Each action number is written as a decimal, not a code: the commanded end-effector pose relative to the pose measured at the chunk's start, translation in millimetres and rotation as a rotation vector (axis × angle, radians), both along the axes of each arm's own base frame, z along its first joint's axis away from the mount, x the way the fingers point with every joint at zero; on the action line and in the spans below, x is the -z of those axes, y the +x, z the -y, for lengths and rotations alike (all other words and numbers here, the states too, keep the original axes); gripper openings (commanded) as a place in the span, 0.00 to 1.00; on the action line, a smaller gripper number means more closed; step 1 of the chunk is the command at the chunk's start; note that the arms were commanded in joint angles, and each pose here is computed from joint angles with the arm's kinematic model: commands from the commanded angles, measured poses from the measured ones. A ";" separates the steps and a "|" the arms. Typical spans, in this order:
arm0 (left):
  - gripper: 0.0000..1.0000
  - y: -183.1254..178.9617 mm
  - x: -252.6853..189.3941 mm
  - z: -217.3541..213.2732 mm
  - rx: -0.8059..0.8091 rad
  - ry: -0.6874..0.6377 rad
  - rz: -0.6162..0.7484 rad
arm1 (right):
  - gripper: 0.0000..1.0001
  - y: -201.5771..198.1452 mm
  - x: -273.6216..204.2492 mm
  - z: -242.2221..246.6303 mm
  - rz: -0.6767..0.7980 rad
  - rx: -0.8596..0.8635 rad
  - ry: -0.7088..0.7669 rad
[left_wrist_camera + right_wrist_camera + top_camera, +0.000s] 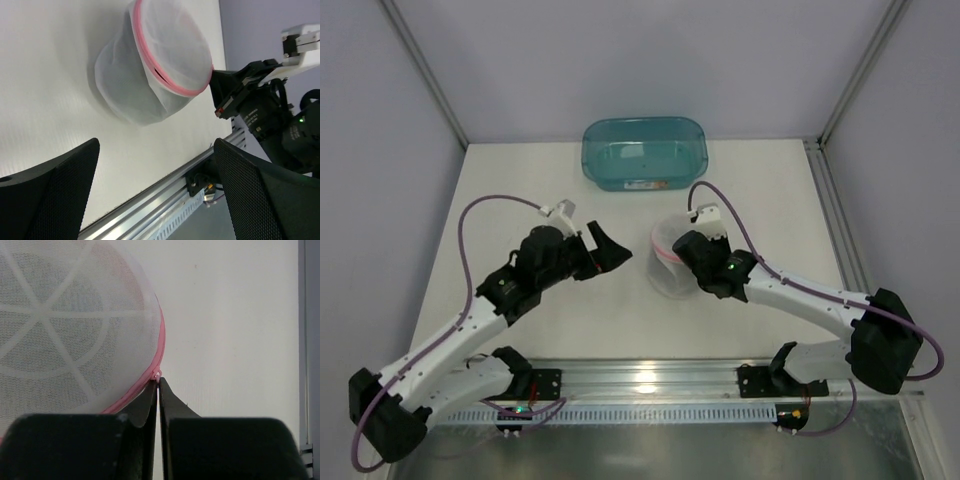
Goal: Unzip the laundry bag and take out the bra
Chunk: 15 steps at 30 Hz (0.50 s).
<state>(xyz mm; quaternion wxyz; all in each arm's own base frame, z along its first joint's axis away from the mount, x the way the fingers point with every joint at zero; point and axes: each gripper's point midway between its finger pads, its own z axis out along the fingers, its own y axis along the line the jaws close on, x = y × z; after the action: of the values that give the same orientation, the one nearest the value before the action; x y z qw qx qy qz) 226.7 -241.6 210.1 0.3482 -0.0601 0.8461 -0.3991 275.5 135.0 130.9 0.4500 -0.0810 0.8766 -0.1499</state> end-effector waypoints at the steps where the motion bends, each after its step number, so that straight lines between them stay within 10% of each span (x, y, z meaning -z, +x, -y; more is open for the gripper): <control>1: 0.98 0.2 7.4 -32.9 -0.180 0.003 -0.014 | 0.04 11.7 -14.5 6.9 0.074 0.042 -0.038; 4: 0.98 -7.3 10.2 -43.2 -0.214 -0.028 -0.007 | 0.08 12.5 -13.0 6.4 0.059 0.031 -0.062; 7: 0.98 -13.5 14.4 -45.3 -0.207 -0.027 -0.022 | 0.57 6.6 -12.9 -1.8 0.009 -0.006 -0.015; 10: 0.98 -16.5 15.4 -44.1 -0.193 -0.030 -0.030 | 0.73 -8.7 -13.1 -22.5 -0.060 -0.116 0.097; 15: 0.99 -18.8 15.8 -47.4 -0.203 -0.034 -0.028 | 0.80 -37.9 -46.7 -56.9 -0.064 -0.327 0.310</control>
<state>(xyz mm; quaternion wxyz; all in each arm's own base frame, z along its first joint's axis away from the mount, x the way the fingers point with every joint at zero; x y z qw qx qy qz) 207.0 -199.8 192.0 0.3648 -0.1445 0.8391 -0.3769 252.5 159.6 142.2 0.4306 -0.1313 0.8917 -0.0476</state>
